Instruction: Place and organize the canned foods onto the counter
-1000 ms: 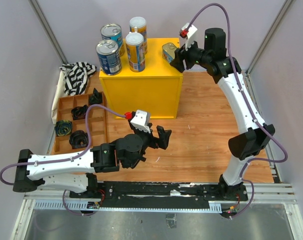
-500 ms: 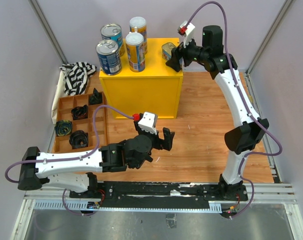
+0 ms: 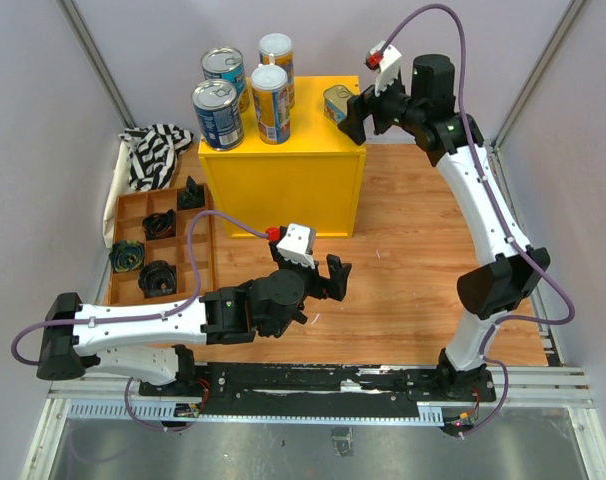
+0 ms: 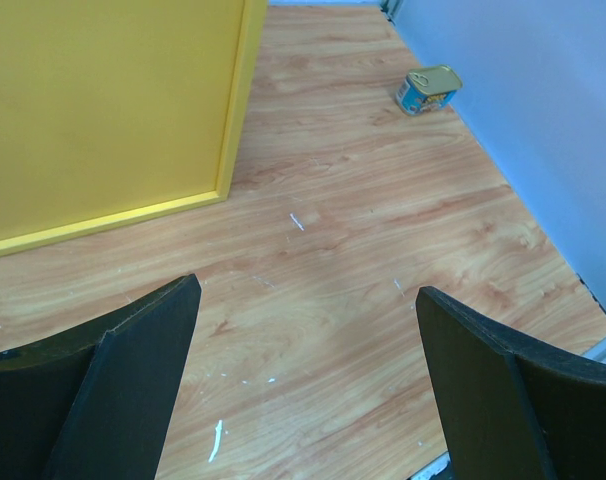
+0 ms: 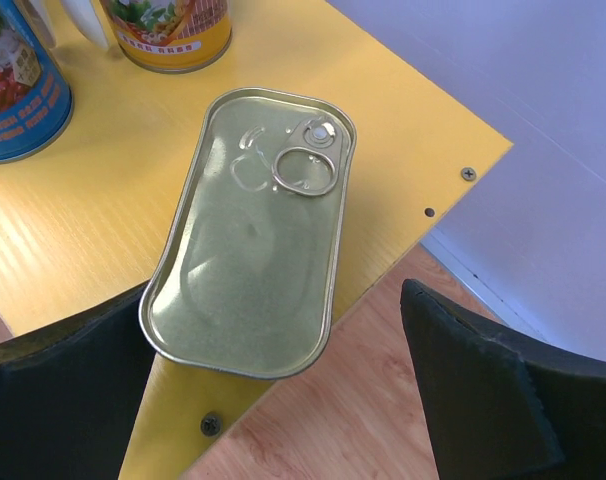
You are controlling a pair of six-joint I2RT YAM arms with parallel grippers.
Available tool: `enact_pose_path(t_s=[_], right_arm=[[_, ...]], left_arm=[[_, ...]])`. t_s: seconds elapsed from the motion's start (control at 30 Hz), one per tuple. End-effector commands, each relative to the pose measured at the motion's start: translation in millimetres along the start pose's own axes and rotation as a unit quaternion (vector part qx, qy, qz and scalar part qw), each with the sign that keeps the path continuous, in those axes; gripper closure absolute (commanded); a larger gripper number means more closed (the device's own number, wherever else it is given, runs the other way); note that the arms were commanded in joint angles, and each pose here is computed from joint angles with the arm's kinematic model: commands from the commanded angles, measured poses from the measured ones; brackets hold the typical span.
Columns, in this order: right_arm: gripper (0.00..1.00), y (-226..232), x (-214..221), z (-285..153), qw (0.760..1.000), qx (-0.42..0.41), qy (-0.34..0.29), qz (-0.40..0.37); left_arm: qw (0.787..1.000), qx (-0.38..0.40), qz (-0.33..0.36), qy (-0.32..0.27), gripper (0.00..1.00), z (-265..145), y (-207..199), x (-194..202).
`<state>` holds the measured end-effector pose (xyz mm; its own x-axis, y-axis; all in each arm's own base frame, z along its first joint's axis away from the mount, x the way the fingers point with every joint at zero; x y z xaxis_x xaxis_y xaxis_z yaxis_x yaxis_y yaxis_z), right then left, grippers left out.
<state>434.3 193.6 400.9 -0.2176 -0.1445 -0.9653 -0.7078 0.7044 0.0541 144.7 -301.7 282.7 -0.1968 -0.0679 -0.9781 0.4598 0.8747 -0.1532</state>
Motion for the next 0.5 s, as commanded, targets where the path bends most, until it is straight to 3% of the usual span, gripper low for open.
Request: enact_pose_path(t_s=[0.0, 0.47], right_arm=[[0.01, 10.5, -18.3, -18.2, 1.000, 0.016, -0.025, -0.004], [0.03, 29.6, -17.0, -37.7, 0.998, 0.064, -0.011, 0.011]], left_arm=[[0.999, -0.002, -0.031, -0.023, 0.06, -1.3, -0.2, -15.7], [0.998, 0.007, -0.043, -0.035, 0.06, -8.4, 4.3, -25.1]])
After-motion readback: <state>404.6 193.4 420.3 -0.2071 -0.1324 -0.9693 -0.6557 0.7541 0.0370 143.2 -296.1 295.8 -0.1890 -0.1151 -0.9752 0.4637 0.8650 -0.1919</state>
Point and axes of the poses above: each gripper's point midway between its finger pads, its own z axis out along the fingers, its own y axis along the line the jaws close on, x = y × z, the point moved 5 cm from there along -z, back along the fingers, and after that the axes turned 9 degrees about z, right-handed, at the moved point
